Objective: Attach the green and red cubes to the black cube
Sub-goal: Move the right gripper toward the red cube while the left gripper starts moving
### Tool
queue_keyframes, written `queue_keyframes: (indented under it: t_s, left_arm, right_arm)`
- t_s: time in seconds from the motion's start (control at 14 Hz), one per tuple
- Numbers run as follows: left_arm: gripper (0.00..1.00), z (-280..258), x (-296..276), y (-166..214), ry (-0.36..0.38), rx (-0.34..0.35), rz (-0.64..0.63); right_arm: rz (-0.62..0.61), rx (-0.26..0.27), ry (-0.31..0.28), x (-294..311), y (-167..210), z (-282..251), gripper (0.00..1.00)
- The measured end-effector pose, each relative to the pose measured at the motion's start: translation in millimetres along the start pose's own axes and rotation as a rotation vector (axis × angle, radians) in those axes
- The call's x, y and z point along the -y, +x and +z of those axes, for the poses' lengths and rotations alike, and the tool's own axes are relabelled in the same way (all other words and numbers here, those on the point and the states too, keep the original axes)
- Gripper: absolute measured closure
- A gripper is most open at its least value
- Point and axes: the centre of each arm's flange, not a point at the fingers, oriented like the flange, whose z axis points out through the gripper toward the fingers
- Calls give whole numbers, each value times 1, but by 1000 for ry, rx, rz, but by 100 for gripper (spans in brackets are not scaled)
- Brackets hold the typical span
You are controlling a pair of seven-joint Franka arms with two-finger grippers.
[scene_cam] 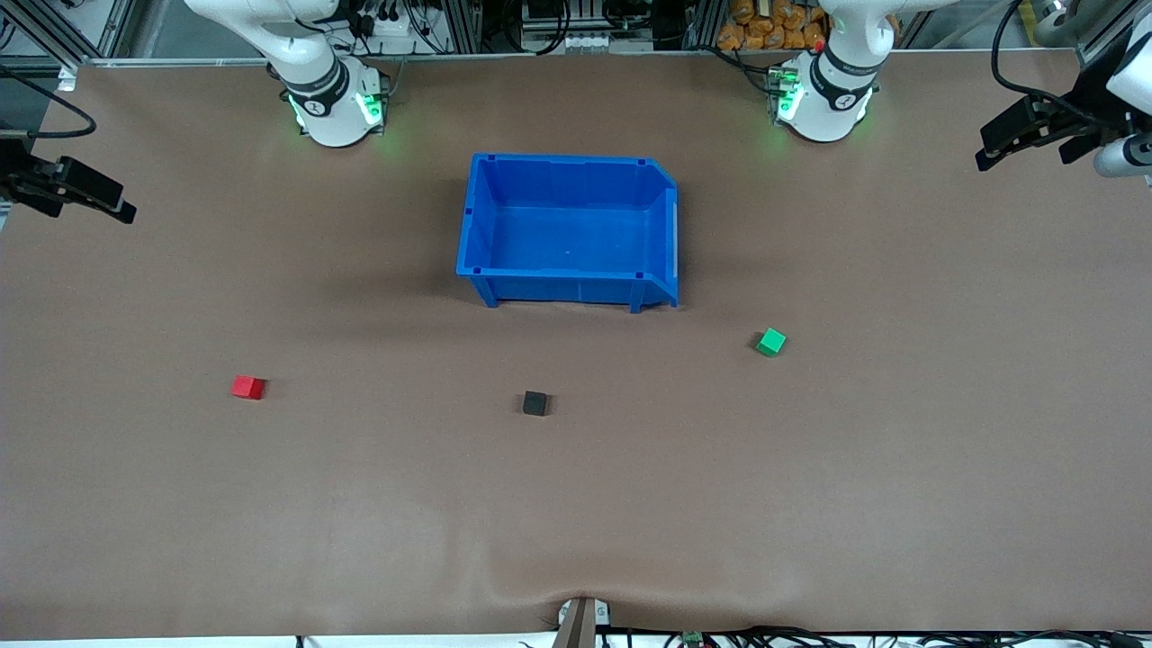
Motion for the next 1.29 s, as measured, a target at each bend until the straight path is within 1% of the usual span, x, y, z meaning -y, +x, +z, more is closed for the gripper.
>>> queue_keyframes:
  t_s: [0.21,0.36,0.57,0.79,0.93,1.14,1.29]
  left_arm:
    - [0,3,0,-2,3,20,-5]
    - [0,8,0,-1,5,32,-6]
    - [0,17,-1,0,7,46,-13]
    - [0,26,-6,4,9,42,-24]
    - [0,33,-9,6,9,37,-31]
    - [0,41,-12,9,10,39,-28]
    - [0,45,-15,9,12,43,-30]
  right_arm:
    - [3,14,-2,0,13,15,0]
    - [-29,-6,-2,1,26,25,0]
    - [-192,-1,-5,4,50,54,0]
    - [-316,30,-6,7,77,96,0]
    - [-398,47,-4,6,97,132,0]
    - [-505,46,-4,5,133,200,0]
    - [-597,62,14,7,146,238,0]
